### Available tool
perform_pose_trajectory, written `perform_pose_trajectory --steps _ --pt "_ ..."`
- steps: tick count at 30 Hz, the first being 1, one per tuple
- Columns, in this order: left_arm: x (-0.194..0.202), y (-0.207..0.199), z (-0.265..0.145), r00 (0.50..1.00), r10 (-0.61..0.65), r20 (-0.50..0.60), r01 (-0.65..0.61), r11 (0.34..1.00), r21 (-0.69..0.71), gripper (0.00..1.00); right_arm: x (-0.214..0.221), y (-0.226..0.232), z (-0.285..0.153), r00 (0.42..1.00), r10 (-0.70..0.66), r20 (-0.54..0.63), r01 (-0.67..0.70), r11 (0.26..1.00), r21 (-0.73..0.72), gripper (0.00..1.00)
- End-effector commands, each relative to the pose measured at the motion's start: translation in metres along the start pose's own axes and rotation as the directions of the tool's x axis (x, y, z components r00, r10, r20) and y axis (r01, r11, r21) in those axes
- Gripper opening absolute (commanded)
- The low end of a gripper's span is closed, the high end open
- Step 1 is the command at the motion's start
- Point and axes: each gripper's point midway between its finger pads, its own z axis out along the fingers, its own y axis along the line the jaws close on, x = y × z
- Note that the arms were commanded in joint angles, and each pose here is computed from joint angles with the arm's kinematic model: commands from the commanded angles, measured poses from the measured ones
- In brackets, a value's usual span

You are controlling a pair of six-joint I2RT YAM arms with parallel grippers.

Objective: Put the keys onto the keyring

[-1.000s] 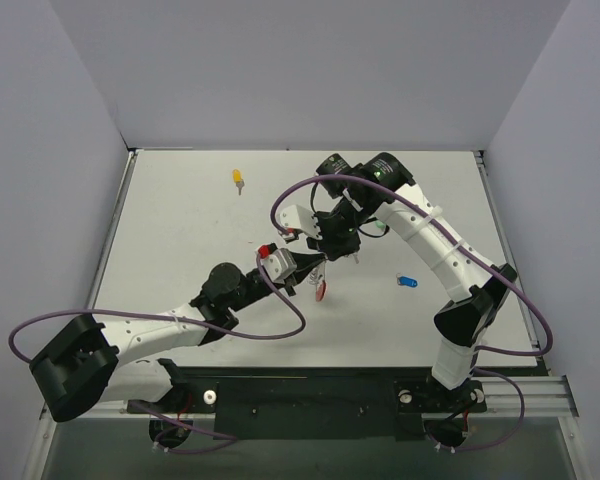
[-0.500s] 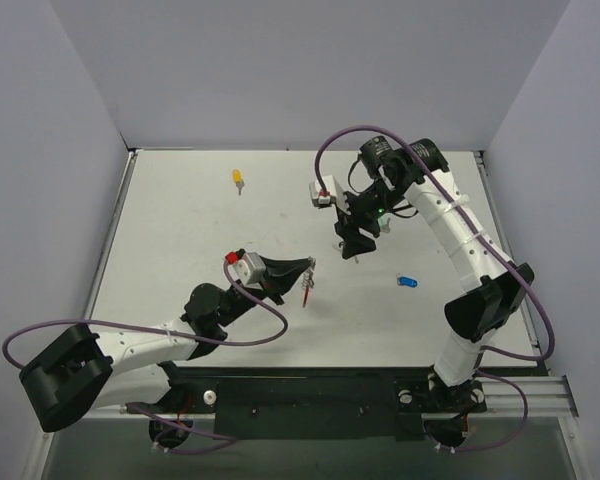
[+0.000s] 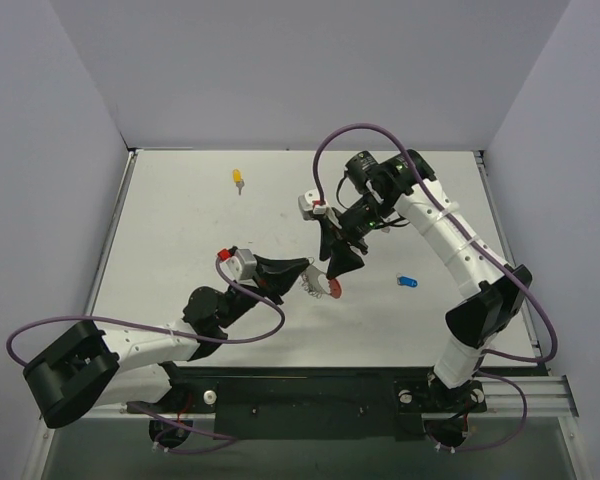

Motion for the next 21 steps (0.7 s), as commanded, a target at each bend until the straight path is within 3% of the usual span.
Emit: perform_pose_trajectory --steps 1,11,21 --pt "-0.073 -0.026 0.008 0.964 -0.024 0.266 -0.005 0.994 0.107 0.00 -0.009 0.010 0.005 0.998 0.054 0.032 -0.052 0.997 -0.063 0.46" --pt "-0.075 -0.033 0.009 0.963 -0.037 0.267 -0.002 0.989 0.145 0.00 -0.008 -0.001 0.006 0.996 0.080 0.038 -0.078 0.996 -0.050 0.44" --pt "-0.077 -0.035 0.011 0.960 -0.051 0.274 0.007 0.988 0.157 0.00 -0.010 -0.003 0.015 0.997 0.079 0.025 -0.077 0.995 -0.070 0.32"
